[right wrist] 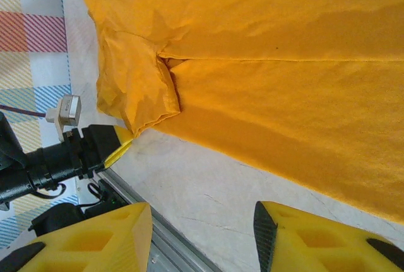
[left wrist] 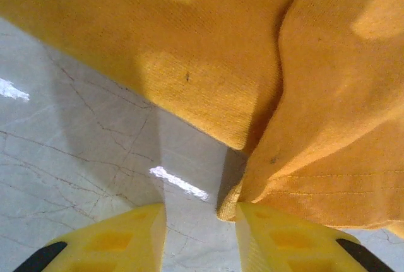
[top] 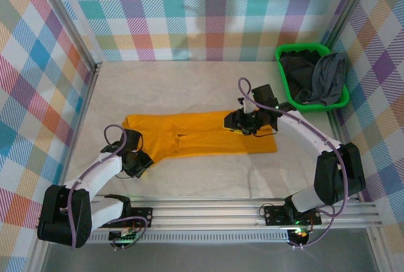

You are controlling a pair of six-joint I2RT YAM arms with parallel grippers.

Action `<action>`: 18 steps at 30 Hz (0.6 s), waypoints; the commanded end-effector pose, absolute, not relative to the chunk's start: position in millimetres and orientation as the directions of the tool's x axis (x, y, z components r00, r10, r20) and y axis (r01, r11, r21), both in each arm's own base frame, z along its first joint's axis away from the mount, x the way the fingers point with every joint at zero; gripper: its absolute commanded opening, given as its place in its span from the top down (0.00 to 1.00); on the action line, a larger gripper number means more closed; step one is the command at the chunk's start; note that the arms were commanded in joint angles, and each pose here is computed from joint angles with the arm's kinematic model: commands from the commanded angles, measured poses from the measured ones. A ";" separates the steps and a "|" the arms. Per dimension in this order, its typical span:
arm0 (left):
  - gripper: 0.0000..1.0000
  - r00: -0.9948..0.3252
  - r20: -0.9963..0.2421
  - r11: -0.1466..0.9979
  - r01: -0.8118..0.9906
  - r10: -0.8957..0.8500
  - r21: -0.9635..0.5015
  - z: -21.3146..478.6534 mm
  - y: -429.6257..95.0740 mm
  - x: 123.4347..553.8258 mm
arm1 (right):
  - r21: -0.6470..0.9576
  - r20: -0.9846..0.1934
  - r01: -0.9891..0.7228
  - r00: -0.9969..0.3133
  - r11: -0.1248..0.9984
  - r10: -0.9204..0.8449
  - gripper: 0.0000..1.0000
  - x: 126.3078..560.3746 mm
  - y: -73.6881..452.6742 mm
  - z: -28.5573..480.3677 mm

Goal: Fold and stack the t-shirts

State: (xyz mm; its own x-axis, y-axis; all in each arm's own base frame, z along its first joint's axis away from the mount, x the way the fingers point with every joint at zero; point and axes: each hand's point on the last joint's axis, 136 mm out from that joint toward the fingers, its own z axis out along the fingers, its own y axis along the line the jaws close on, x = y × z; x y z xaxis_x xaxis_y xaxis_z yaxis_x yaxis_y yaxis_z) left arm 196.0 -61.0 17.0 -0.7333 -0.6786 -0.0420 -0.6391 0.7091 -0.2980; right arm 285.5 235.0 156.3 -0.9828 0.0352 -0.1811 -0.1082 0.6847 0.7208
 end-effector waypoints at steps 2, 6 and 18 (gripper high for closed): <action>0.65 -0.742 -0.099 0.715 -0.589 -0.663 -0.378 22.0 -66.6 217.5 | 0.739 -0.183 -0.117 -0.983 0.663 0.031 0.53 286.7 241.0 162.6; 0.65 -0.737 -0.144 0.713 -0.555 -0.660 -0.427 34.4 -68.7 228.0 | 0.740 -0.179 -0.114 -0.983 0.663 0.031 0.52 285.0 240.7 162.6; 0.68 -0.771 -0.126 0.750 -0.547 -0.624 -0.371 21.3 -65.3 215.8 | 0.741 -0.163 -0.102 -0.986 0.664 0.031 0.53 280.5 239.4 156.1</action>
